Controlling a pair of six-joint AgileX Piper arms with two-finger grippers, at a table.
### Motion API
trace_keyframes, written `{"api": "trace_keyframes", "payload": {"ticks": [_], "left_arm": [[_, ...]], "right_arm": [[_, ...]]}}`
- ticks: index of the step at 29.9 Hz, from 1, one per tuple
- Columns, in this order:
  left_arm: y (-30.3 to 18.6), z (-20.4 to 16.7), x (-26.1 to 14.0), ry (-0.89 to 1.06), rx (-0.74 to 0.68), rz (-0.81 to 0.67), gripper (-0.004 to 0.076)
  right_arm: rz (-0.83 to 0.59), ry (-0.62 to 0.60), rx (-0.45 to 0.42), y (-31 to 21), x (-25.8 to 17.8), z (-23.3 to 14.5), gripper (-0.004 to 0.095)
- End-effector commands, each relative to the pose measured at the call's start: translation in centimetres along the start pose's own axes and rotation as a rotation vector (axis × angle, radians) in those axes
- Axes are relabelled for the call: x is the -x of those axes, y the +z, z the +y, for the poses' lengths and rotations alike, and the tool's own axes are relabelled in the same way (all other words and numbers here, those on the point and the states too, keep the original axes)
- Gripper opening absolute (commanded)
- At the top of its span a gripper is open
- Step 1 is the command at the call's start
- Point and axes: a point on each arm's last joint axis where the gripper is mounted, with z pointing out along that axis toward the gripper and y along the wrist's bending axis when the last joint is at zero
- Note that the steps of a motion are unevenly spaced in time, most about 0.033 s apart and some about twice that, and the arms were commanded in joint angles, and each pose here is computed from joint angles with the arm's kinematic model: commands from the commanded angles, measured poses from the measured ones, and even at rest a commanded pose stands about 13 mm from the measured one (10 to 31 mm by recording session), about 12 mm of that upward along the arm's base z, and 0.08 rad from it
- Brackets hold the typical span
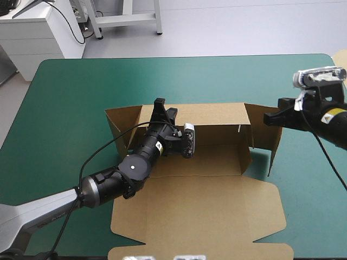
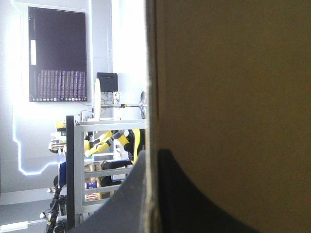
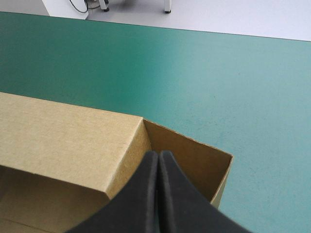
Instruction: Fold the box
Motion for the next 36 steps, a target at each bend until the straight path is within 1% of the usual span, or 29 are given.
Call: {"api": "trace_keyframes", "payload": {"ticks": [1,9,15,19,23,29,36], "left_arm": [[-1.2,2.7,-0.2,0.003,0.12,0.003,-0.0008],[-1.1,2.6,-0.1,0.004,0.115,-0.006,-0.0008],[-1.0,2.5,-0.1,0.007,0.11,-0.003,-0.0008],[-0.9,2.3,0.0,0.001,0.104,-0.009,-0.0008],[-0.9,2.3,0.0,-0.002,0.103,-0.008,-0.0008],[-0.9,2.3,0.0,-0.002,0.103,-0.008,-0.0008],[-0.9,2.3,0.0,-0.002,0.101,-0.011,-0.0008]], "right_arm": [[-0.024,0.015,-0.006,1.5,2.4,-0.4,-0.0021],[0.106,0.049,0.005,7.4,5.5,-1.4,-0.0021],[0.259,0.061,0.016,11.6,6.3,-2.0,-0.002],[0.346,0.06,0.011,13.3,5.7,-2.4,-0.002],[0.427,0.044,-0.035,13.9,4.8,-3.0,-0.0021],[0.462,0.056,-0.052,14.3,4.1,-3.2,-0.0021],[0.58,0.083,-0.027,15.6,0.9,-3.2,-0.0021]]}}
